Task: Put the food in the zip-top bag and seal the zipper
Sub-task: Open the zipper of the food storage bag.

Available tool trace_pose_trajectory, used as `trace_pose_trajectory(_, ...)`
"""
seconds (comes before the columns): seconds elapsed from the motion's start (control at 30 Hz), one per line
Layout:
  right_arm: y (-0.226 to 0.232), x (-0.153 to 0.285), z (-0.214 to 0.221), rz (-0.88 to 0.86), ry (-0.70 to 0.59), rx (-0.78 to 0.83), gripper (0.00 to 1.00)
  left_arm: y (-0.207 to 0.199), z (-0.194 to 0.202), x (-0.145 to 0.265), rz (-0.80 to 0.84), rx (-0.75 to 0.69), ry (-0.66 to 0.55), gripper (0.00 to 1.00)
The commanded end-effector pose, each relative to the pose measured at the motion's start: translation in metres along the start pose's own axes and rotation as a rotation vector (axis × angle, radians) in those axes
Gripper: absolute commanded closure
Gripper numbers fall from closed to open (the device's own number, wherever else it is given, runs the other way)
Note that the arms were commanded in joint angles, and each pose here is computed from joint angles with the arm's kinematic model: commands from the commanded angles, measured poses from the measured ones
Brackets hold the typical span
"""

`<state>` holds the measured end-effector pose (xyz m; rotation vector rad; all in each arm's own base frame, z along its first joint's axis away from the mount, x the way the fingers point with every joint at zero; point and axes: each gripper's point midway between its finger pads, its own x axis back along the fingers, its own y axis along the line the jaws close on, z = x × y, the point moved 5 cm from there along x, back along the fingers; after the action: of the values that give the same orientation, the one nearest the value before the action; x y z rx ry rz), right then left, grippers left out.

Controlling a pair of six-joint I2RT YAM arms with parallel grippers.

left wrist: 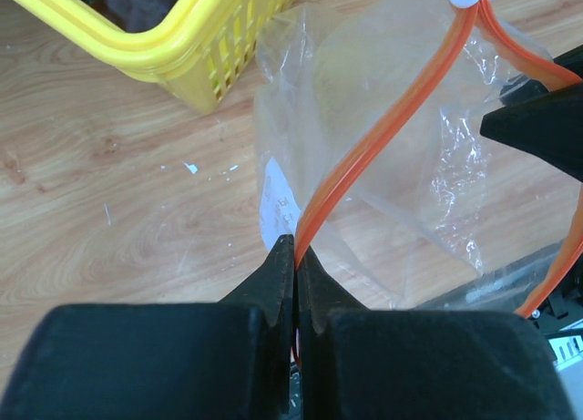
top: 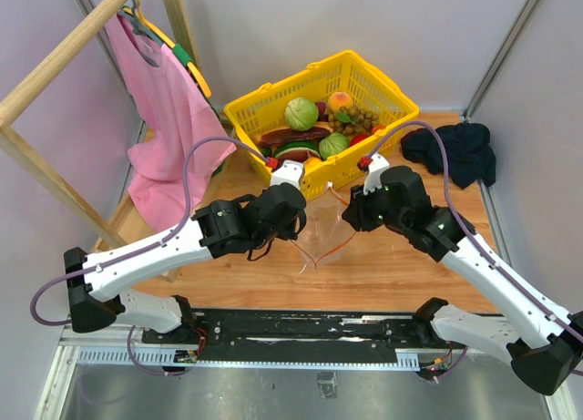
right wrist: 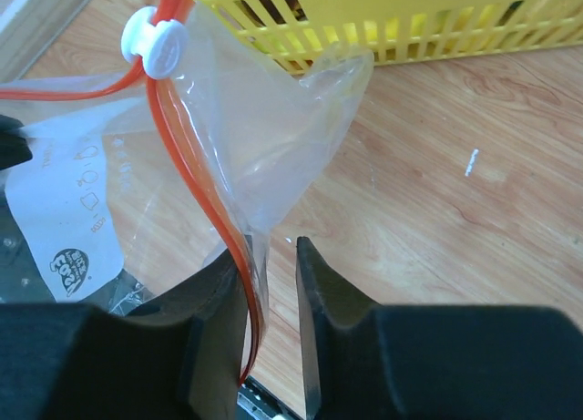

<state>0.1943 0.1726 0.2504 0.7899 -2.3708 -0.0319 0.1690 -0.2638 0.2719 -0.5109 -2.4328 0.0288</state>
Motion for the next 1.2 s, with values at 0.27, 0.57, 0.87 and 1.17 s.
trace_pose_trajectory(0.27,0.031,-0.017,-0.019,-0.209,-0.02,0.028,0.69,0.025,-0.014,0.036,-0.055,-0.019,0.009,1.0)
trace_pose_trajectory(0.57,0.048,-0.052,-0.017,-0.253,0.031,0.026,0.83,0.04,-0.008,0.051,-0.082,-0.025,0.028,1.0)
trace_pose_trajectory(0.87,0.016,-0.048,-0.003,-0.029,0.081,0.061,0.91,0.012,-0.007,0.016,0.038,0.0,-0.022,1.0)
trace_pose_trajectory(1.17,-0.01,0.003,-0.019,0.161,0.004,0.144,0.99,-0.003,-0.023,0.0,0.169,0.073,-0.117,0.99)
